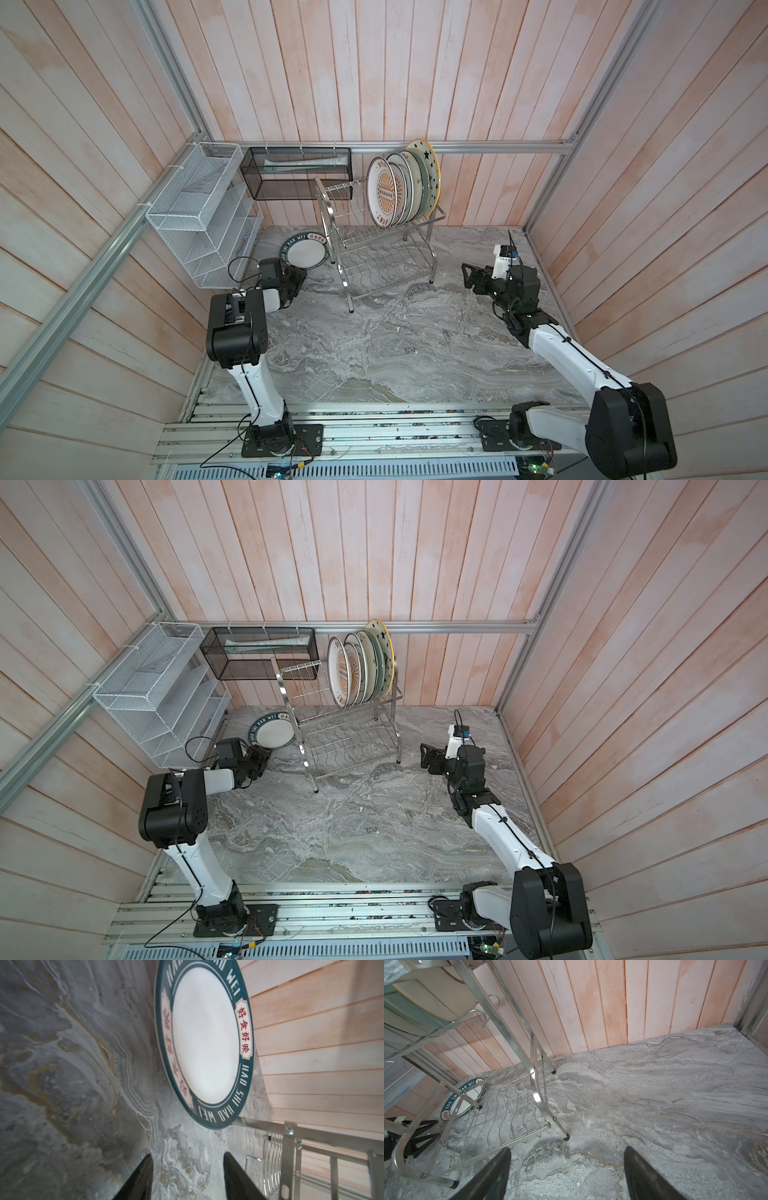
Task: Load plates into a dish rack
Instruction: Pick up the plate from the top-left of the table, then place the plate on the dish rack.
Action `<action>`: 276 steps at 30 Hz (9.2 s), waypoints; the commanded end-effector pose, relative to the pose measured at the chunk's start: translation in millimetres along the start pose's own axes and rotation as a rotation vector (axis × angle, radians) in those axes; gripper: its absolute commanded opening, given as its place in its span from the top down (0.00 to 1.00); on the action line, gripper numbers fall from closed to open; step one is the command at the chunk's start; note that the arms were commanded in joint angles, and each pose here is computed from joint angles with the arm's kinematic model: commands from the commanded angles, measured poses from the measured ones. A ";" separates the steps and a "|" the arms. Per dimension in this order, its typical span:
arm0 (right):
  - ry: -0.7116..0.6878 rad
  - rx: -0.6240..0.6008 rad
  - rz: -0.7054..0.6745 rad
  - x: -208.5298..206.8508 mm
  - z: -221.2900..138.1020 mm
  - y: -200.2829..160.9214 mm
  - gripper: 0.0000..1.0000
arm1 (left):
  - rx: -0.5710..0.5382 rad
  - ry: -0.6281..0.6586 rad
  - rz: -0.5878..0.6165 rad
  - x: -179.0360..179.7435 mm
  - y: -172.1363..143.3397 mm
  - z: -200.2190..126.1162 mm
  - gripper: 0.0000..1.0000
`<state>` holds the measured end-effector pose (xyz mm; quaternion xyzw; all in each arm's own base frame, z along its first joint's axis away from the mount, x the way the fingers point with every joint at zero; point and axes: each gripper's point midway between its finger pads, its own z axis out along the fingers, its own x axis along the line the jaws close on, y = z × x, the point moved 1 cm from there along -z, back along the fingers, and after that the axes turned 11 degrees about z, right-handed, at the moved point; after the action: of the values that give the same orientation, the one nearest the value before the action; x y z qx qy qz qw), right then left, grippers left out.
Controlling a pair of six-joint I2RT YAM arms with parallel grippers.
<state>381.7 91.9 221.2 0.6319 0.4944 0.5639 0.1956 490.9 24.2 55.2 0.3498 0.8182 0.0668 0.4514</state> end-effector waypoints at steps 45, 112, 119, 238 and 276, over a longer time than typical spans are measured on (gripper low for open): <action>0.003 -0.016 -0.013 2.5 -1.2 7.0 0.15 | -0.040 0.028 -0.137 22.8 23.0 55.7 0.90; 0.064 -0.001 0.007 20.8 -7.8 15.7 0.17 | -0.355 -0.260 0.158 -116.8 54.3 -257.3 1.00; 0.082 0.018 0.006 26.5 -4.0 13.2 0.17 | -0.371 -0.367 0.240 -158.9 65.0 -298.2 1.00; 0.787 0.161 -0.171 217.8 -91.1 18.1 1.00 | 0.077 -0.794 0.866 -275.4 -141.4 -283.2 0.55; 0.798 -0.222 -0.254 268.5 -115.7 122.3 1.00 | -0.079 -0.525 0.624 -192.0 -77.7 -270.3 0.53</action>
<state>301.4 229.8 442.6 0.3207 0.5761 0.7477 0.0785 308.4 -98.3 314.7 0.5691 0.5312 0.1471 0.6102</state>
